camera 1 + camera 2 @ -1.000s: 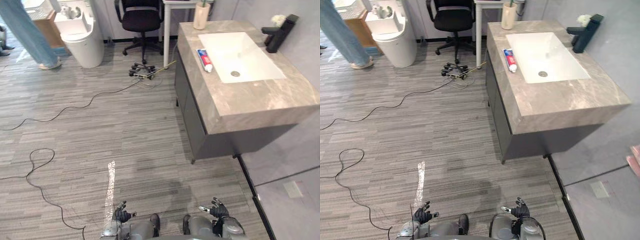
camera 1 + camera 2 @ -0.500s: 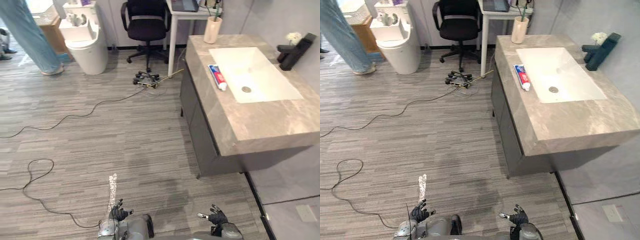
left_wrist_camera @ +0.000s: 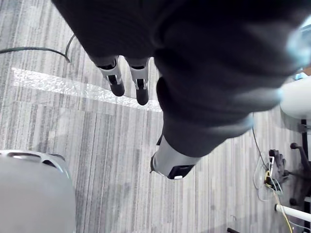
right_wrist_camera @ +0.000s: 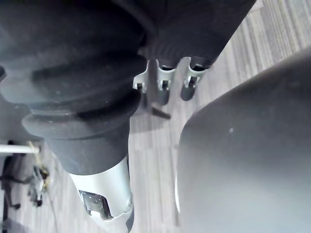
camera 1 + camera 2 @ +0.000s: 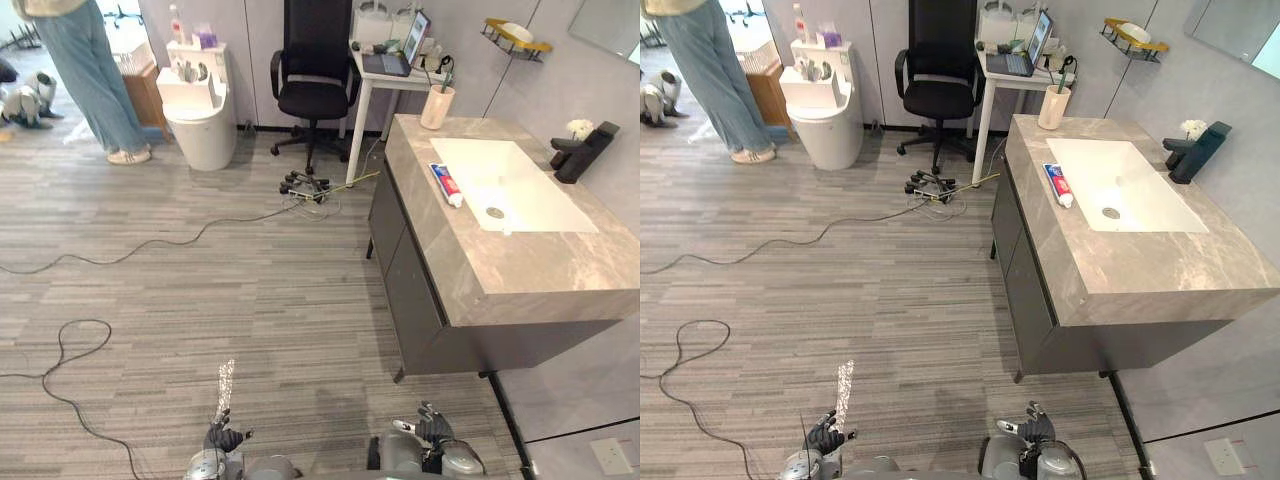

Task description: Organize washtable

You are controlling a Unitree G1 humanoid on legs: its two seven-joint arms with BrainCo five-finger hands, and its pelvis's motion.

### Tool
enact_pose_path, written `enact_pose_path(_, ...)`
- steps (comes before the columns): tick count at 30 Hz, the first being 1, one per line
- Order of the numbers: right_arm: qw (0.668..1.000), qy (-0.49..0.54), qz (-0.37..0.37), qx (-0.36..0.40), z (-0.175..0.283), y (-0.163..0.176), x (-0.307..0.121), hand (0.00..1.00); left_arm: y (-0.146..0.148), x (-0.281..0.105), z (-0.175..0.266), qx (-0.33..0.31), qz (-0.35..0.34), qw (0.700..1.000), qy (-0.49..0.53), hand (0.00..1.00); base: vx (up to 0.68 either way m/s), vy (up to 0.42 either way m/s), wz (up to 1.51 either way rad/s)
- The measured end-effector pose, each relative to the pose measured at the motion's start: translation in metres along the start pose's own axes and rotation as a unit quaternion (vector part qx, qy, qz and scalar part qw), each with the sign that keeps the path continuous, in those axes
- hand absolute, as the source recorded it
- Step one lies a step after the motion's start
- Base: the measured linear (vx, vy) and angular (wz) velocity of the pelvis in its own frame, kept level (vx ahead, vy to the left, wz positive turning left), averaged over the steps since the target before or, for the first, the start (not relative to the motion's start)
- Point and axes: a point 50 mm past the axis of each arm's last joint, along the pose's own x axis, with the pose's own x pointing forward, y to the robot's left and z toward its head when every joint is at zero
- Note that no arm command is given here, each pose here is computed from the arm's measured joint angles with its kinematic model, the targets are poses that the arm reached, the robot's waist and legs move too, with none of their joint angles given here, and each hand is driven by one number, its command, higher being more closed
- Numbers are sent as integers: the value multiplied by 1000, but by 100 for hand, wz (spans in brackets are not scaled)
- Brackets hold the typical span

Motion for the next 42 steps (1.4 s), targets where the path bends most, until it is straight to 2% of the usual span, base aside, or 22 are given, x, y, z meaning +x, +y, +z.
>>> enact_pose_path(5, 1000, -1, -10, 19, -2, -2, -2, 0, -16, -2, -6, -21, -17, 1000, 10, 0, 281, -4, 70)
enact_pose_path(10, 1000, 6, -22, -14, -1, -15, -2, 0, -26, -5, -2, -61, -20, 998, -3, 0, 424, -36, 12)
enact_pose_path(14, 999, 22, -23, 12, -8, -10, -2, 0, -19, -3, 3, -53, -15, 998, -10, 0, 364, 105, -37)
enact_pose_path(18, 999, 34, -34, 21, -13, -16, -3, 0, -25, -2, 4, -44, -25, 999, -11, 0, 193, 286, -31)
enact_pose_path(21, 998, 43, -17, 38, -17, 3, -4, 0, -11, 1, 10, -31, -11, 999, -18, 0, 183, 290, -26)
enact_pose_path(29, 999, 17, -14, 25, -6, -2, -3, 0, -8, 0, 1, -32, -2, 999, 4, 0, 144, 222, -96)
enact_pose_path(35, 1000, 25, 1, 2, -3, 1, 2, 0, -10, 1, -5, -24, -6, 999, 20, 0, 259, -18, -68)
enact_pose_path(39, 1000, 12, -23, 16, 4, -14, 3, 0, -31, -1, -6, -23, -42, 999, 26, 0, 338, -69, -10)
enact_pose_path(42, 999, 16, -29, 14, 1, -18, 2, 0, -30, -1, 1, -39, -37, 999, 7, 0, 314, -103, -17)
